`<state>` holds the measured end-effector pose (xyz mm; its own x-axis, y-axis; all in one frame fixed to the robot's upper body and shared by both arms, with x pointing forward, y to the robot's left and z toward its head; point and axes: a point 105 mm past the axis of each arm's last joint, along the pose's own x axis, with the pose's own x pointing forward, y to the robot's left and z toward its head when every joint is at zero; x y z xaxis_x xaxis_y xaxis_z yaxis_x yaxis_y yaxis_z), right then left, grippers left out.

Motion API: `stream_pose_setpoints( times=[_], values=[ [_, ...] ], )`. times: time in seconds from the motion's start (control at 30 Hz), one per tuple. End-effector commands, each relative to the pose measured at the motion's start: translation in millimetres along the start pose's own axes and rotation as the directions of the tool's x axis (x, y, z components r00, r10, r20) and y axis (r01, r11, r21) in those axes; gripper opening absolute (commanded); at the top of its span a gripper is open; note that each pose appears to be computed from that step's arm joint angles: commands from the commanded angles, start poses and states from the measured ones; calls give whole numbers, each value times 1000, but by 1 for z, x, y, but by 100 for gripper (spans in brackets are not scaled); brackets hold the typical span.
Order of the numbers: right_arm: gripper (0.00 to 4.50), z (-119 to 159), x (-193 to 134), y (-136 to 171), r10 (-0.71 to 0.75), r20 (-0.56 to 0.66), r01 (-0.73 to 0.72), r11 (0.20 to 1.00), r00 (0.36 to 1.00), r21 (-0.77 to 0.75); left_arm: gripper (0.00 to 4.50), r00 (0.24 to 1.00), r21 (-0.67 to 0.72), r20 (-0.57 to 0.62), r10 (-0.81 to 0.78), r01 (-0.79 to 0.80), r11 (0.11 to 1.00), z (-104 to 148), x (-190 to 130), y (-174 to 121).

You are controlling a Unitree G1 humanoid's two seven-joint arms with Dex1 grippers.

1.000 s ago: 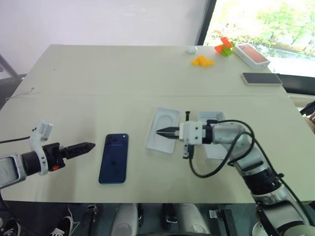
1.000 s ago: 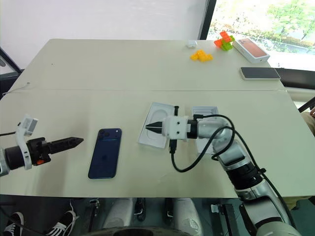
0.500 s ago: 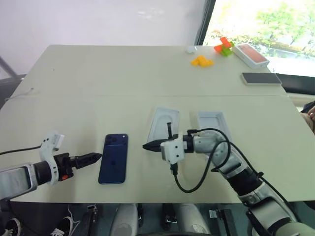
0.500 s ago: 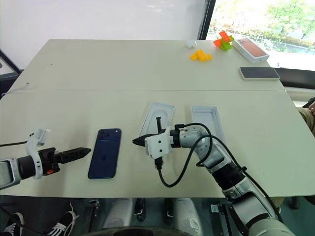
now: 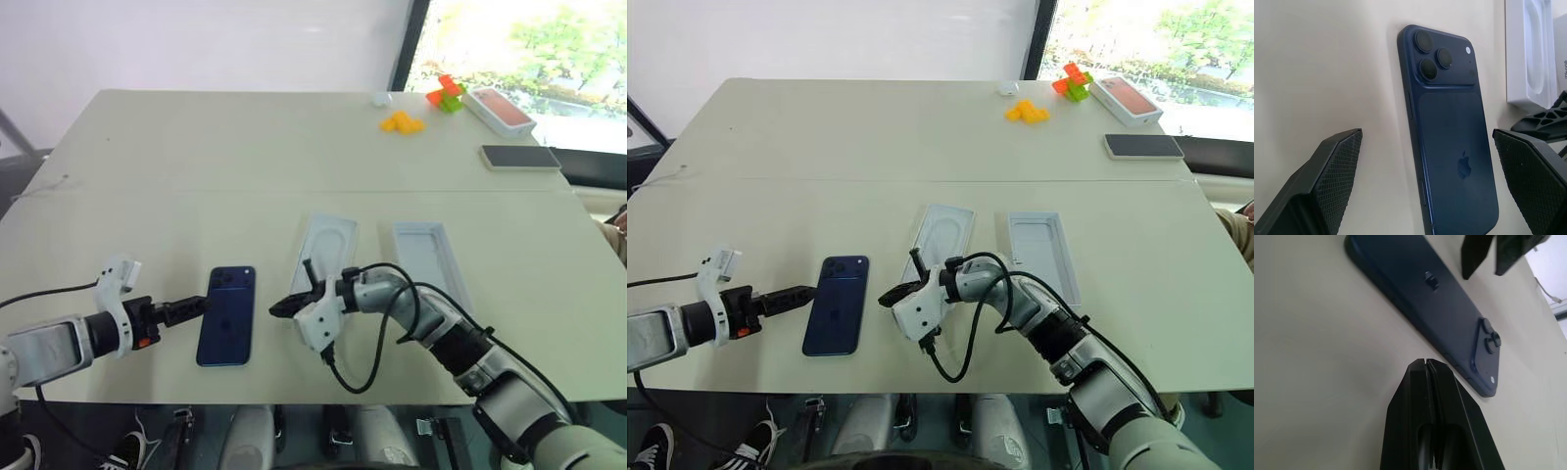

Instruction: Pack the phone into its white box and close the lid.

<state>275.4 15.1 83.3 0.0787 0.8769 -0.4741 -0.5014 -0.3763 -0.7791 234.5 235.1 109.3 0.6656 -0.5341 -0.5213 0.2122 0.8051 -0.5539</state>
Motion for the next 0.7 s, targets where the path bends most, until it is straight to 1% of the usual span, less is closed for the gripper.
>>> stream_pose_setpoints(
  times=[0.03, 0.23, 0.33, 0.43, 0.47, 0.57, 0.7],
  values=[
    [6, -6, 1, -6, 7, -46, -8, 999, 999, -42, 450, 999, -10, -32, 23, -23, 1000, -7, 2, 5],
    [6, -4, 5, -14, -14, -77, 7, 996, 997, -85, 450, 999, -2, -43, -1, 1, 1000, -11, 10, -1],
    [6, -1, -1, -13, -9, -49, 9, 1000, 999, -13, 450, 999, 7, -35, -15, 15, 1000, -9, 9, -4],
    [6, -3, -11, -16, -13, -38, 14, 1000, 999, 18, 450, 999, 3, -41, -1, 1, 1000, -9, 6, 0],
    [6, -5, -13, -16, -12, -47, 12, 1000, 999, 8, 450, 999, -1, -44, 8, -8, 1000, -9, 6, 2],
    [6, -5, -9, -10, 16, -57, -16, 1000, 998, -12, 450, 998, -7, -50, 28, -28, 1000, -10, 5, 7],
    [6, 1, 4, -4, 22, -52, -23, 999, 998, -31, 450, 998, -16, -61, 33, -34, 999, -13, 8, 9]
  ],
)
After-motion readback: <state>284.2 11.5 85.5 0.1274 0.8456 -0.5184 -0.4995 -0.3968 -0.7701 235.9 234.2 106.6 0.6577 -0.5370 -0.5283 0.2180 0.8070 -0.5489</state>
